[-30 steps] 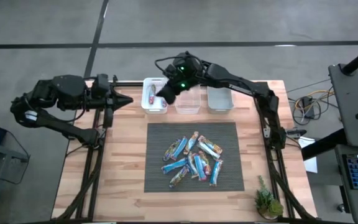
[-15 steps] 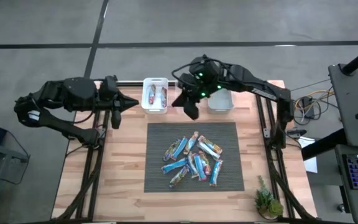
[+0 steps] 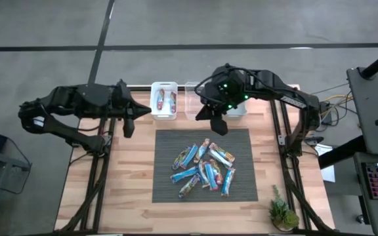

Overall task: Pick and place Granola Bars by type
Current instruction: Put the blue granola bar into the transparent bin

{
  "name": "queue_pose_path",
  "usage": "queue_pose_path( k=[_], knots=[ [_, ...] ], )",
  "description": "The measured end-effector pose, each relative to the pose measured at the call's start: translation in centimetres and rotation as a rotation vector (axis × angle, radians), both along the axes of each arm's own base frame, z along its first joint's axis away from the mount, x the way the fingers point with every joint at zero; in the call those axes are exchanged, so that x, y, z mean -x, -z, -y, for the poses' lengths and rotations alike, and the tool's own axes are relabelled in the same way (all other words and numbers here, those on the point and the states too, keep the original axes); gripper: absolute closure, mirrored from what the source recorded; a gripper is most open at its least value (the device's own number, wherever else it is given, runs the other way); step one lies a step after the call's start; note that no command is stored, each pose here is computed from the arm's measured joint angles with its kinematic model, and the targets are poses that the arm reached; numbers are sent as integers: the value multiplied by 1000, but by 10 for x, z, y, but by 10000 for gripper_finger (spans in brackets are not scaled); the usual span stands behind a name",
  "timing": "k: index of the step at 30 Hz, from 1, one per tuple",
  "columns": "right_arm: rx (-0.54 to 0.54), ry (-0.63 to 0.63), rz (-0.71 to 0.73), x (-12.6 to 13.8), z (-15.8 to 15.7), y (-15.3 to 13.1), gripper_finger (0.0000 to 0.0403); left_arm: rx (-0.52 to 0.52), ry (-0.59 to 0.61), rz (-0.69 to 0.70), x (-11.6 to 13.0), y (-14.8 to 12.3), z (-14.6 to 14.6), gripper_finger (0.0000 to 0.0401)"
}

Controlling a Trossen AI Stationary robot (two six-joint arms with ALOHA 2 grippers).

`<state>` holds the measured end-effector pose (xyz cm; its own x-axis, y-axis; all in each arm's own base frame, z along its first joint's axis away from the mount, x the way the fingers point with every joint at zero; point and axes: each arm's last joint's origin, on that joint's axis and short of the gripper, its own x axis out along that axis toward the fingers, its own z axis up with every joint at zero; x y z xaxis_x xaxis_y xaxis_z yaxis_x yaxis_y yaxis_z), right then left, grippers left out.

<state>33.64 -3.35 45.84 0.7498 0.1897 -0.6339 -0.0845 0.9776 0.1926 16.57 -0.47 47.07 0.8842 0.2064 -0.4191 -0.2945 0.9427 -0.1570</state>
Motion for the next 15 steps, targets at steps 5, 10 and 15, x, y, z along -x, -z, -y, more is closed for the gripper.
queue_pose_path(
  k=[5, 10, 15],
  knots=[
    [23, -27, 25, 12, -5, -9, 394, 19, 45, -15, -7, 2, 2, 401],
    [31, -16, 62, 27, -9, -21, 394, 4, 52, -16, -8, 2, 2, 401],
    [48, 32, 114, 50, -14, -38, 394, -9, 62, 5, -6, 0, 2, 401]
  ],
)
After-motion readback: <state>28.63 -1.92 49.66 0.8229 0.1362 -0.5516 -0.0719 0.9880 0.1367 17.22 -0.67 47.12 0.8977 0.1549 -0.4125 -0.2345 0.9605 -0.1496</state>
